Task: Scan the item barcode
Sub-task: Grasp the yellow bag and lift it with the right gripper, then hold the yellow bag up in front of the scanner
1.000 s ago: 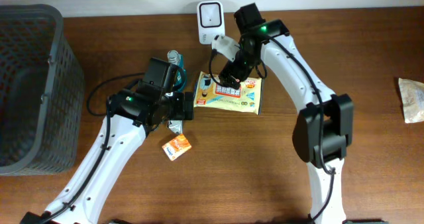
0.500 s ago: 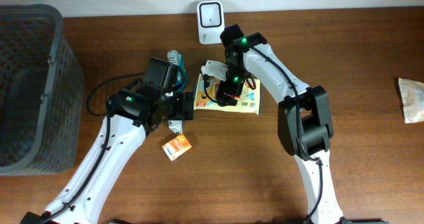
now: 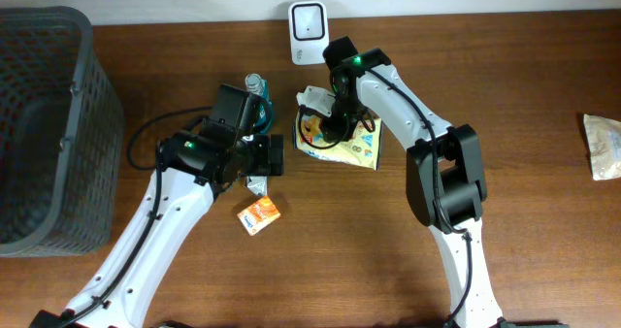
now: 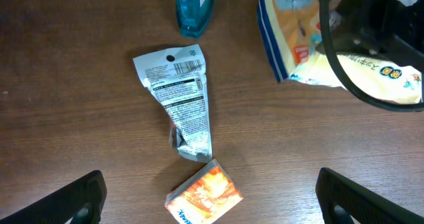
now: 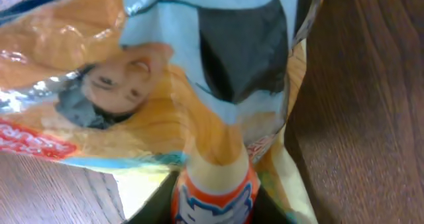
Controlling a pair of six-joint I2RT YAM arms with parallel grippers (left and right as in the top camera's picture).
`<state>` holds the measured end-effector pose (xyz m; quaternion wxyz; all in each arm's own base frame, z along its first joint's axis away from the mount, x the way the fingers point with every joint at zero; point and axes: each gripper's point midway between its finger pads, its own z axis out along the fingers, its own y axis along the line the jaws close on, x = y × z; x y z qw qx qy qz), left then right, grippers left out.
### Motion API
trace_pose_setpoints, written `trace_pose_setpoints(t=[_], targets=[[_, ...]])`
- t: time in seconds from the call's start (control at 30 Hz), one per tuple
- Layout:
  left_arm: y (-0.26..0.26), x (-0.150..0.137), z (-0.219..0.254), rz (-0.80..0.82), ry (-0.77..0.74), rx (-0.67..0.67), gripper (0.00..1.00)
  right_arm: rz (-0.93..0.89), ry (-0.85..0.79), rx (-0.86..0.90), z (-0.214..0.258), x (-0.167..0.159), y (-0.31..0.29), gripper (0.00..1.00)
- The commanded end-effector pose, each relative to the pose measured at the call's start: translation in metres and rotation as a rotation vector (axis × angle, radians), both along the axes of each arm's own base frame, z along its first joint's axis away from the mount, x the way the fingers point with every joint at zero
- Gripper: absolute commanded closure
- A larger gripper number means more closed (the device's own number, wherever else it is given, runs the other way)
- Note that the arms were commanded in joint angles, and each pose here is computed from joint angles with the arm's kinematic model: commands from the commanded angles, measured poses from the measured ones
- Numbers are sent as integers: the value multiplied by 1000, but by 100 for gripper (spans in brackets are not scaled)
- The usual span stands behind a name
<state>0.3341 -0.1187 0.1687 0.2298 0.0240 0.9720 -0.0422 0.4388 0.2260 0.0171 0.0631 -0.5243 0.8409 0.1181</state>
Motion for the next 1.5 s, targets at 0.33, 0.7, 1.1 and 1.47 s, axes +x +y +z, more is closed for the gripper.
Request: trace_pose_setpoints(t=[0.33, 0.7, 1.1, 1.47], targets=[[0, -2, -6, 7, 20, -7, 1, -380, 324, 408, 114, 2, -36, 96], [0, -2, -6, 7, 20, -7, 1, -711, 634, 929, 193, 21, -96, 96], [0, -2, -6, 7, 20, -7, 1, -830, 800, 1222, 241, 45, -127, 95], [0, -2, -7, 7, 20, -7, 1, -757, 683, 1240, 239, 56, -130, 96]])
